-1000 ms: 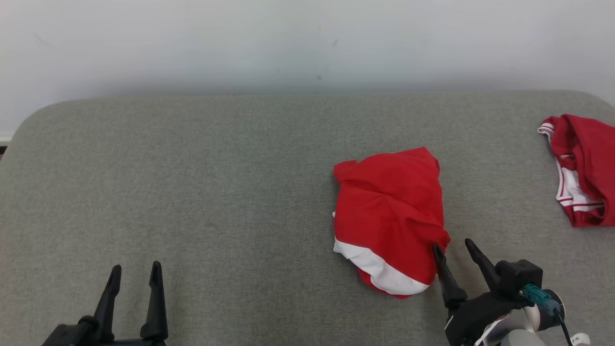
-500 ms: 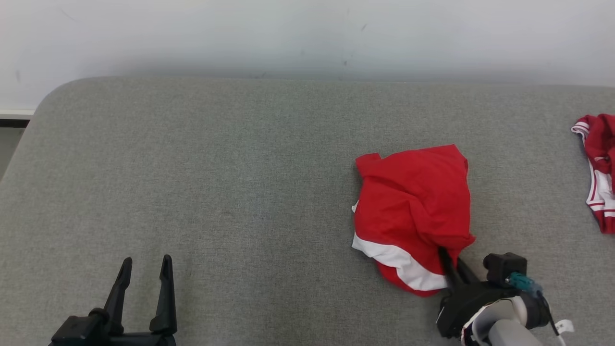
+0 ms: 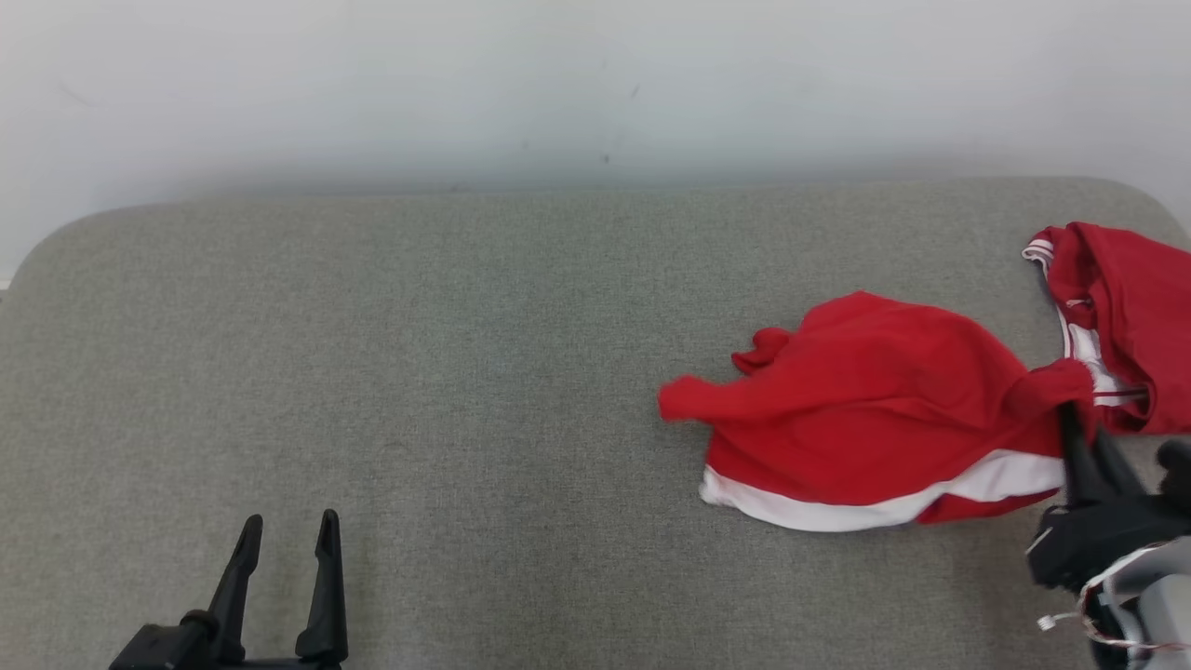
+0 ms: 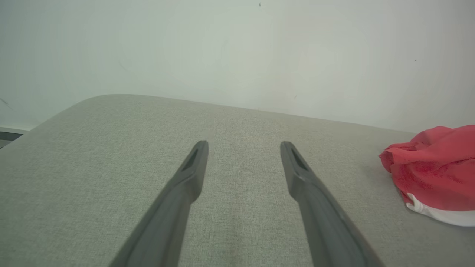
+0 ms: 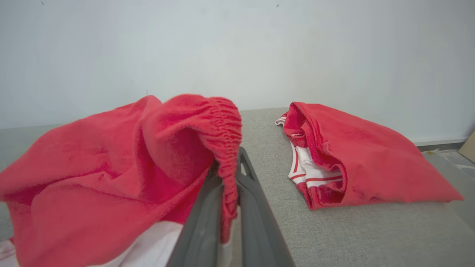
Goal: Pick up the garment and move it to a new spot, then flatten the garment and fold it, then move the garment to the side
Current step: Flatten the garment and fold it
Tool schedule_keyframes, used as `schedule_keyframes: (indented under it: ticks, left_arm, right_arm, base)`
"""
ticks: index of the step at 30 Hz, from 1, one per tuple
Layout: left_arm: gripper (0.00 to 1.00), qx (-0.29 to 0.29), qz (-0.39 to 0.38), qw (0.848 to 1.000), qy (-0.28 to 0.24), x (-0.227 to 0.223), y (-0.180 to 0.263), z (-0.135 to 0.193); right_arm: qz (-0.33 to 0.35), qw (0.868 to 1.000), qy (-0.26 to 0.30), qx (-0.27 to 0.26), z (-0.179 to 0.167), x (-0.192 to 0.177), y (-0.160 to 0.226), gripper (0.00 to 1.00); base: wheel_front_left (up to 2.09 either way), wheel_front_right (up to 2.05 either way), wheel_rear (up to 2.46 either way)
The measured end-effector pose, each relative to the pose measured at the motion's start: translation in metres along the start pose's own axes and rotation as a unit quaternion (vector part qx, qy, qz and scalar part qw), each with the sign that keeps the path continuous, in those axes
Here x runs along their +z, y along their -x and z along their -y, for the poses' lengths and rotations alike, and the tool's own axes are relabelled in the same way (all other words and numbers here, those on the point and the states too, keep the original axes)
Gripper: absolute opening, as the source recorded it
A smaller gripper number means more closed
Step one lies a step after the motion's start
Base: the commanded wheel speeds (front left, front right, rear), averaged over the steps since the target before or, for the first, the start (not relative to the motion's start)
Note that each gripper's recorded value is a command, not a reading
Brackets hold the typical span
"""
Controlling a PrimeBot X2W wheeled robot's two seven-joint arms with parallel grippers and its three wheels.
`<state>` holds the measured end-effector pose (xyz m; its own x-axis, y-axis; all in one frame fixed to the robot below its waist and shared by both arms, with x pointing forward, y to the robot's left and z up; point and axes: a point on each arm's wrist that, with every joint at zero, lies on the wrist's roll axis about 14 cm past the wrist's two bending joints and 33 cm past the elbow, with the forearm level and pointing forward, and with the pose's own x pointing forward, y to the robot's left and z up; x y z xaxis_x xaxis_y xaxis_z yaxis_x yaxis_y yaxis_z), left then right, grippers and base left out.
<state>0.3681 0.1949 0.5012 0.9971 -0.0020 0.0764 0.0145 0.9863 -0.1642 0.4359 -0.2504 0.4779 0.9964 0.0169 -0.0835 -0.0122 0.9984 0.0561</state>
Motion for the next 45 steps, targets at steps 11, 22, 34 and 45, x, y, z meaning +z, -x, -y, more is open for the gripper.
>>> schedule_keyframes:
  ticks: [11, 22, 34, 45]
  left_arm:
    - [1.0, -0.005, 0.006, 1.0, 0.003, 0.005, 0.004, 0.004]
    - [1.0, 0.015, 0.011, 1.0, 0.008, 0.008, 0.014, -0.008]
    - [1.0, 0.047, 0.01, 0.999, 0.014, 0.008, 0.023, -0.026]
    - [1.0, 0.065, 0.001, 0.998, 0.016, 0.002, 0.024, -0.035]
  right_arm:
    - [0.082, 0.995, 0.053, -0.001, 0.02, 0.079, -0.007, 0.0]
    - [0.107, 0.981, 0.023, 0.162, -0.128, 0.099, -0.024, 0.0]
    - [0.032, 0.941, -0.015, 0.336, -0.287, 0.038, 0.002, 0.0]
    - [-0.06, 0.919, 0.003, 0.389, -0.315, -0.029, 0.028, 1.0]
  base:
    - [0.0, 0.0, 0.0]
    - [0.0, 0.0, 0.0]
    - [0.0, 0.0, 0.0]
    - [0.0, 0.0, 0.0]
